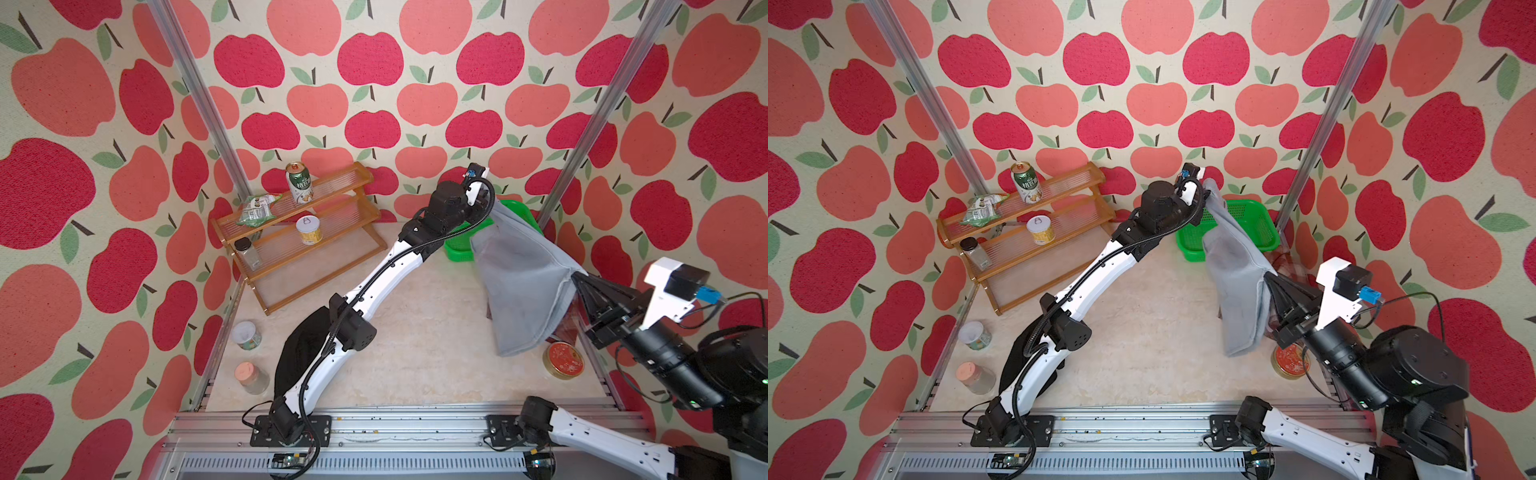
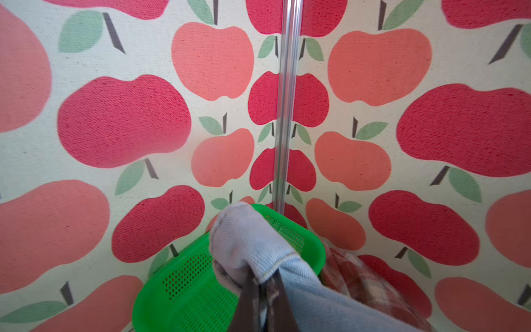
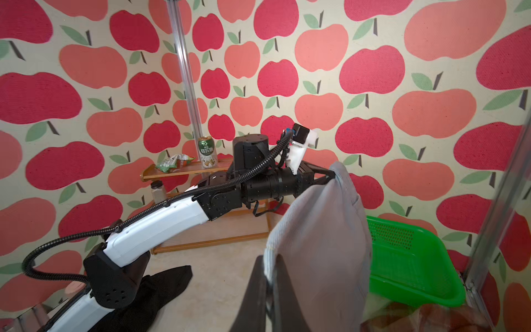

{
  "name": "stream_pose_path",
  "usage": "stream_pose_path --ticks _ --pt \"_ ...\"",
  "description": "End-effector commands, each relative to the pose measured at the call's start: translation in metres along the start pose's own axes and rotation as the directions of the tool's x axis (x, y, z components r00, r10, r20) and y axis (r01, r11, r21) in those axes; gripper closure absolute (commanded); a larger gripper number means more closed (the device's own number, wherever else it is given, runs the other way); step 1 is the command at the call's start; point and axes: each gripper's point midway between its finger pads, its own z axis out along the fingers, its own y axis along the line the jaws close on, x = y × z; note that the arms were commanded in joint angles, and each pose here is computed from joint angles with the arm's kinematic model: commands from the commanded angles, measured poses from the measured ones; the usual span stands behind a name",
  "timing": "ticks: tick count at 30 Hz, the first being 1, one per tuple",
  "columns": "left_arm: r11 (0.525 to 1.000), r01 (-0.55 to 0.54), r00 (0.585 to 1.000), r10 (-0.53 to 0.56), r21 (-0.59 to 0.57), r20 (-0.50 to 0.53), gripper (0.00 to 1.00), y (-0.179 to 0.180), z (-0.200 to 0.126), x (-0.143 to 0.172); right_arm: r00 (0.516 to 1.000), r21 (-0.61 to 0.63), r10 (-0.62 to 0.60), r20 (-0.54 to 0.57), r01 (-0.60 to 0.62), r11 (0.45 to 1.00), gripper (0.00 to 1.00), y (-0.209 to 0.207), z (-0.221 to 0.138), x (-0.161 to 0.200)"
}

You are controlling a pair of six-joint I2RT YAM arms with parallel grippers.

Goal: Roll up the skirts
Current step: Flatten out the skirt at the center of the board, then fold the skirt at the center of the board.

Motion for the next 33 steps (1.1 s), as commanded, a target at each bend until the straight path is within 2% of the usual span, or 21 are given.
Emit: stream_pose_path --ticks 1,4,6,9,12,15,18,23,25,27,29,31,33 --pt "0.977 0.057 0.996 -0.042 -0.207 0.073 0.97 0.089 -0.047 -0.047 0.997 -0.322 -0.049 -0.059 0.028 0.946 1.00 0.069 0.023 0.010" --pt "0.952 0.118 0.992 -0.102 -0.283 0.069 0.97 0.131 -0.088 -0.019 0.982 -0.477 -0.043 -0.183 -0.050 0.877 1.00 0.117 0.056 0.057" --pt "0.918 0.194 0.981 -0.179 -0.346 0.074 0.97 0.165 -0.128 0.015 0.960 -0.549 -0.035 -0.278 -0.129 0.826 1.00 0.147 0.077 0.101" --pt "0.855 0.240 0.966 -0.255 -0.460 0.030 0.97 0.200 -0.182 0.083 0.922 -0.588 -0.024 -0.386 -0.226 0.777 1.00 0.183 0.100 0.178" --pt "0.805 0.229 0.957 -0.289 -0.547 -0.026 0.97 0.226 -0.232 0.142 0.892 -0.611 -0.018 -0.452 -0.295 0.734 1.00 0.222 0.112 0.253" --pt "0.757 0.218 0.944 -0.323 -0.615 -0.063 0.97 0.246 -0.277 0.179 0.867 -0.641 -0.076 -0.493 -0.302 0.705 1.00 0.260 0.118 0.300" --pt "0.718 0.226 0.937 -0.345 -0.658 -0.055 0.97 0.257 -0.312 0.190 0.841 -0.681 -0.128 -0.525 -0.326 0.655 1.00 0.294 0.122 0.318" --pt "0.701 0.207 0.945 -0.323 -0.683 -0.045 0.97 0.249 -0.338 0.186 0.831 -0.754 -0.185 -0.524 -0.352 0.555 1.00 0.333 0.109 0.319" --pt "0.662 0.198 0.950 -0.311 -0.723 -0.024 0.97 0.251 -0.355 0.183 0.828 -0.770 -0.188 -0.528 -0.373 0.517 1.00 0.343 0.101 0.317" --pt "0.592 0.185 0.960 -0.278 -0.784 0.017 0.96 0.254 -0.376 0.176 0.830 -0.787 -0.187 -0.526 -0.391 0.478 1.00 0.351 0.091 0.313" --pt "0.552 0.164 0.974 -0.223 -0.817 0.045 0.97 0.256 -0.388 0.166 0.821 -0.770 -0.168 -0.545 -0.412 0.486 1.00 0.347 0.091 0.313" --pt "0.530 0.143 0.982 -0.184 -0.836 0.051 0.97 0.259 -0.392 0.156 0.806 -0.733 -0.139 -0.575 -0.432 0.525 1.00 0.330 0.099 0.319" --pt "0.539 0.127 0.983 -0.180 -0.833 0.033 0.96 0.262 -0.384 0.153 0.789 -0.670 -0.081 -0.609 -0.457 0.584 1.00 0.300 0.113 0.321"
